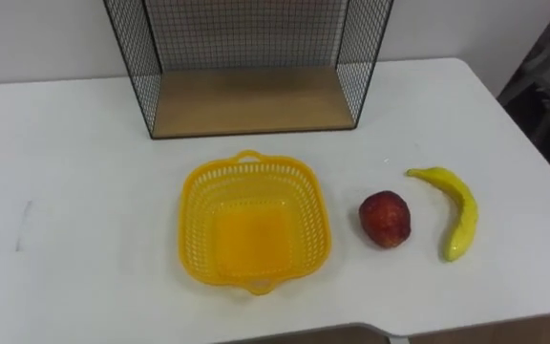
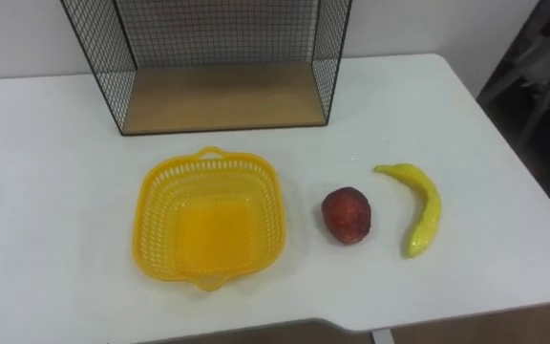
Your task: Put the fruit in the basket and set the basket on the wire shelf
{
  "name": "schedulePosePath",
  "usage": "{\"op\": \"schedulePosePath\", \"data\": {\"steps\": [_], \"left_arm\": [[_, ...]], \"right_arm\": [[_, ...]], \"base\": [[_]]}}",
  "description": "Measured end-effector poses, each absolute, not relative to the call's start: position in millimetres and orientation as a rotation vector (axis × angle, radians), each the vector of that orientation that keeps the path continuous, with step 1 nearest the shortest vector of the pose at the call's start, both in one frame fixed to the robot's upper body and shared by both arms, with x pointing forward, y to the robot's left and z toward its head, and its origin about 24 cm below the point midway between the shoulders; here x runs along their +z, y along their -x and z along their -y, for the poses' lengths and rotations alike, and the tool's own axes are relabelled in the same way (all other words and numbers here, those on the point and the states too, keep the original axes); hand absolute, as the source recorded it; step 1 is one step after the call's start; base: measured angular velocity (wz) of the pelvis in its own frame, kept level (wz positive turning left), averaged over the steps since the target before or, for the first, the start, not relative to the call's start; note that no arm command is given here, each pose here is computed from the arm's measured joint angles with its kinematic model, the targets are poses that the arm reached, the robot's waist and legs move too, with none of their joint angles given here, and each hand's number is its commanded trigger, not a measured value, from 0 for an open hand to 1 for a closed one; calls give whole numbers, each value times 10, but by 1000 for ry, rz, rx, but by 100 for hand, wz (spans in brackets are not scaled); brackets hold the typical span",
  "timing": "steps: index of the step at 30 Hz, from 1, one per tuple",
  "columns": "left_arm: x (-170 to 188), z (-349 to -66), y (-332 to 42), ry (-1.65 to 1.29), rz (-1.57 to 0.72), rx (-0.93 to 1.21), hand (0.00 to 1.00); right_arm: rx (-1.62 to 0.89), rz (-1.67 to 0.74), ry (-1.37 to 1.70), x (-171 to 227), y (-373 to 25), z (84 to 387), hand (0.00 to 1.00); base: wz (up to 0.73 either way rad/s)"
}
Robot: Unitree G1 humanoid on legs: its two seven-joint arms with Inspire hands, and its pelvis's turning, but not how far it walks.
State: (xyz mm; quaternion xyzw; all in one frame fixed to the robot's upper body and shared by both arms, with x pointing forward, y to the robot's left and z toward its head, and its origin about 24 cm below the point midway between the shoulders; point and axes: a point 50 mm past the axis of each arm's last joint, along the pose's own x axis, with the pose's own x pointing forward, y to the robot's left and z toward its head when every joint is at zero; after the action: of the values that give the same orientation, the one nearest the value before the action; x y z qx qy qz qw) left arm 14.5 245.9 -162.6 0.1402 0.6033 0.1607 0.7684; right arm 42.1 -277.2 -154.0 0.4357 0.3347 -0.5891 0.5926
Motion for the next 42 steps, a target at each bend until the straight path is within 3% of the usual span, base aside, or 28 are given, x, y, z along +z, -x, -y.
{"op": "schedulePosePath", "data": {"steps": [6,11,19,32,42], "left_arm": [[-1585,-2567,-64,-382,-1314,366,0],[-1538,-2636,-170,-467,-1263,361,0],[-1557,-2573,-166,-542,-1274,253,0],[-1578,-2472,-294,-583,-1246,92,0],[-1593,-2475,-296,-595,-1289,79,0]], "right_arm": [[-1514,-600,-874,-1196,-618,3169,0],[-1474,-303,-439,-413,-1158,3471,0],[-1318,98,-30,501,-1627,3305,0],[-681,198,84,780,-2331,2712,0],[-415,96,118,593,-2465,2462,0]], "base": [[-3],[0],[0],[0],[7]]}}
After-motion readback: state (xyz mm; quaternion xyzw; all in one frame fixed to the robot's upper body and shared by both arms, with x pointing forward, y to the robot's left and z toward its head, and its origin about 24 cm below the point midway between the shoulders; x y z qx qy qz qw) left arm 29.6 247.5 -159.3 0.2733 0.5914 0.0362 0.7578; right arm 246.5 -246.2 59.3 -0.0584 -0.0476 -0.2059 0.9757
